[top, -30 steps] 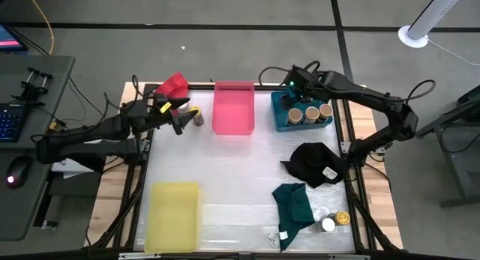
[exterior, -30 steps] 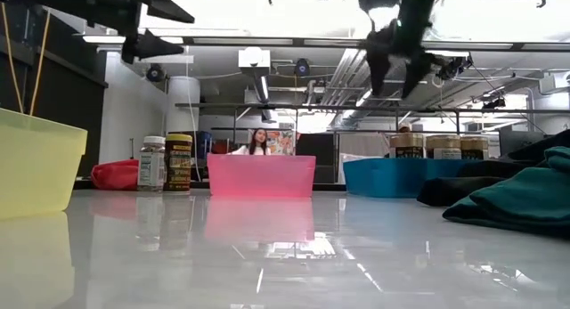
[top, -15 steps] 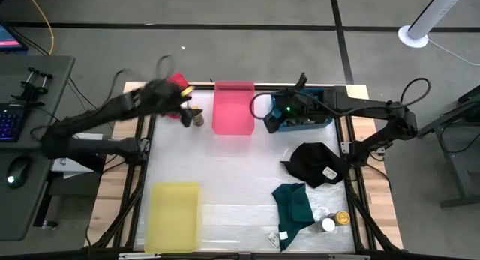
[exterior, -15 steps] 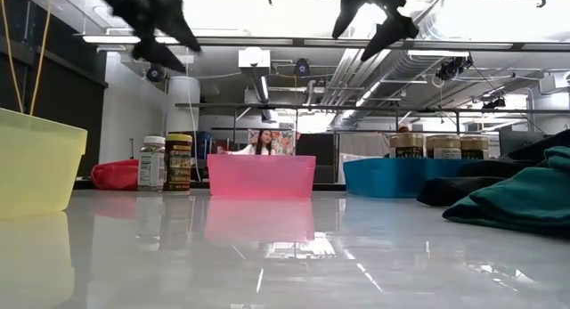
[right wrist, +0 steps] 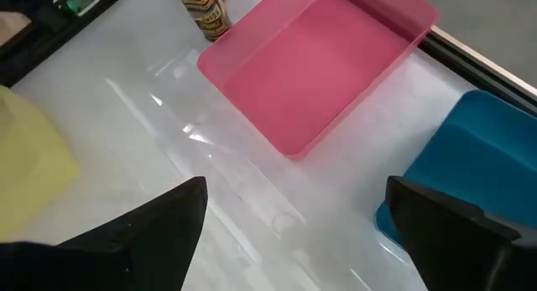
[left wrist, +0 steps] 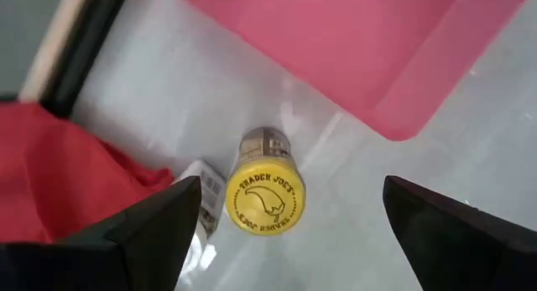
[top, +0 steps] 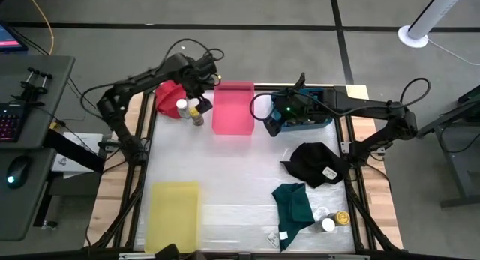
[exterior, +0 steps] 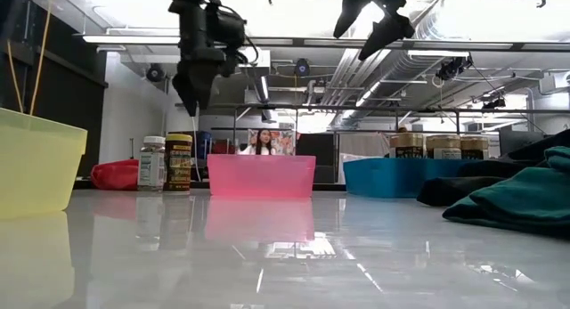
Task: Sort spices by type
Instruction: Put the top yellow seasoning bottle into the pink bin, then put the yellow seasoning bottle into the pink bin
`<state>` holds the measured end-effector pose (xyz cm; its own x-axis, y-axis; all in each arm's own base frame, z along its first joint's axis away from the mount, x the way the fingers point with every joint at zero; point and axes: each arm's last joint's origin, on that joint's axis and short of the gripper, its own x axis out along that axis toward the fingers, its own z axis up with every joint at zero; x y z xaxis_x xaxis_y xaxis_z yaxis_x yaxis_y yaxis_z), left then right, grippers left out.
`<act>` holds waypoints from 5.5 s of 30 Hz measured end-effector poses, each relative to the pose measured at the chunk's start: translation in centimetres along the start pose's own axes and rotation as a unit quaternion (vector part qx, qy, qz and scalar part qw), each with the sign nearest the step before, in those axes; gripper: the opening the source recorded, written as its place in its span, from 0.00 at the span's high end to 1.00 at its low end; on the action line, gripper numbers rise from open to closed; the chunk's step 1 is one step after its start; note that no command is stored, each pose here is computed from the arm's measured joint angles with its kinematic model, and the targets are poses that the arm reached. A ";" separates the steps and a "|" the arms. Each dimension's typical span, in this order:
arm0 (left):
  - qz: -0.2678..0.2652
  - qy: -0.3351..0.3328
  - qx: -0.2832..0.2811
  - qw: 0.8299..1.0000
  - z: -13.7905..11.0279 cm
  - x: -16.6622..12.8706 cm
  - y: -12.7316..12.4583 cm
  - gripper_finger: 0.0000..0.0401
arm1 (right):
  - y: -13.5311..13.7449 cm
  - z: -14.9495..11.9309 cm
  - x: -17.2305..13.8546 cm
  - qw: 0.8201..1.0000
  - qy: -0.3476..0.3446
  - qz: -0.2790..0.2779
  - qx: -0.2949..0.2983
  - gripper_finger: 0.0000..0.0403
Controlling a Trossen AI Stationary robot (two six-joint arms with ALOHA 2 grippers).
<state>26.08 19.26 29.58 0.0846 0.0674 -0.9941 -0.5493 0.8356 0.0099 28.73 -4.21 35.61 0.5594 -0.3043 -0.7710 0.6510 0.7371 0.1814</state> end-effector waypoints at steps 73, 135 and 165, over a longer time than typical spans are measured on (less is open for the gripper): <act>0.030 -0.044 -0.002 0.999 10.8 4.9 2.2 0.52 | -0.2 0.0 0.0 1.000 -0.010 -0.024 0.015 0.10; -0.338 -0.472 -0.035 0.813 -7.4 -8.9 -5.5 0.17 | 9.6 -25.0 -12.1 0.872 0.415 0.030 -0.259 0.10; -0.348 -0.510 -0.066 0.784 -10.6 -11.2 -5.3 0.17 | 9.3 -31.0 -8.2 0.873 0.401 -0.033 -0.276 0.10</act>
<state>19.20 8.33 39.47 0.9856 0.0769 -0.1506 -0.1505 0.8044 -0.5747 14.29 23.86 24.70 -0.1545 -0.0004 -0.9880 0.1972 0.9799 -0.0313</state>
